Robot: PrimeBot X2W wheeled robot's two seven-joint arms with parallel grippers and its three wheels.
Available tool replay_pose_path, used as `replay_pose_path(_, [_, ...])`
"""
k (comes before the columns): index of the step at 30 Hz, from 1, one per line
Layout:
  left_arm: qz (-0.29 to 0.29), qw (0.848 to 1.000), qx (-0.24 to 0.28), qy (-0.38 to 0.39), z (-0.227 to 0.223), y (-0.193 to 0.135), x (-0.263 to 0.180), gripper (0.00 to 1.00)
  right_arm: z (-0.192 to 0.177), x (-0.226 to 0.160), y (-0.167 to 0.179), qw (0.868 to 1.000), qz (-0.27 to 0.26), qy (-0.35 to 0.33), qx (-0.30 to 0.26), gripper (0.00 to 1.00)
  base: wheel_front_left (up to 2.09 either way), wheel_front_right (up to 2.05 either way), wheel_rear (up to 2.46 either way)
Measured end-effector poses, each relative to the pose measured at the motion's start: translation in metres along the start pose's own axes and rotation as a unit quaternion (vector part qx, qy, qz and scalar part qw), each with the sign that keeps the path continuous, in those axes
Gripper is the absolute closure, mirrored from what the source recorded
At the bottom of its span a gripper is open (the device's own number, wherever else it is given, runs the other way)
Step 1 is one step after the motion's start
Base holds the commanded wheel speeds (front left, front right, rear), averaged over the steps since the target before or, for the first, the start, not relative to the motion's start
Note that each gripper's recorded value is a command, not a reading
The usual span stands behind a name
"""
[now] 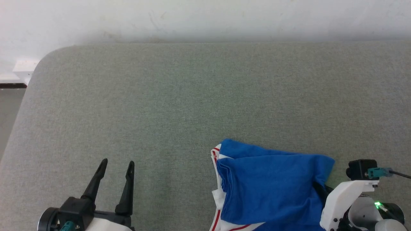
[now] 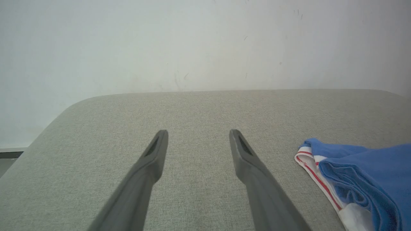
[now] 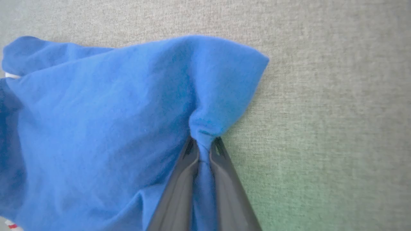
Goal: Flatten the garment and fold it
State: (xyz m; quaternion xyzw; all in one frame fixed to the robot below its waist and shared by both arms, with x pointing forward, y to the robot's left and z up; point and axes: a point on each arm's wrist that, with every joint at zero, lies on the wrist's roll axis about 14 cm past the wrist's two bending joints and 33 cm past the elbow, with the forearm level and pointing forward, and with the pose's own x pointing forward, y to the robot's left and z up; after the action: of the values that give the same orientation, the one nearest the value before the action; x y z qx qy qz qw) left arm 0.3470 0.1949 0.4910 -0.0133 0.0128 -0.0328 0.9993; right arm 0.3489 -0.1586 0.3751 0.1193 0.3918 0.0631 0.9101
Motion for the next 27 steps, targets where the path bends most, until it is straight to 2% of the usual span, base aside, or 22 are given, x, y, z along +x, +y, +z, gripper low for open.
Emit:
replay_pose_path(10, [-0.029, 1.000, -0.008, -0.007, 0.000, -0.019, 0.009, 0.00, 0.016, -0.013, -0.003, 0.998, -0.008, -0.013, -0.057, 1.00, 0.00, 0.00, 0.00])
replay_pose_path(17, [-0.064, 0.998, -0.011, -0.016, 0.003, -0.040, 0.023, 0.00, 0.061, -0.023, -0.017, 0.989, -0.032, -0.049, -0.138, 1.00, 0.00, 0.00, 0.00])
replay_pose_path(23, [-0.096, 0.995, -0.015, -0.017, 0.003, -0.060, 0.035, 0.00, 0.098, -0.031, -0.028, 0.980, -0.056, -0.076, -0.178, 1.00, 0.00, 0.00, 0.00])
replay_pose_path(27, [-0.117, 0.993, -0.008, -0.018, 0.004, -0.069, 0.044, 0.00, 0.121, -0.040, -0.052, 0.972, -0.093, -0.084, -0.198, 1.00, 0.00, 0.00, 0.00])
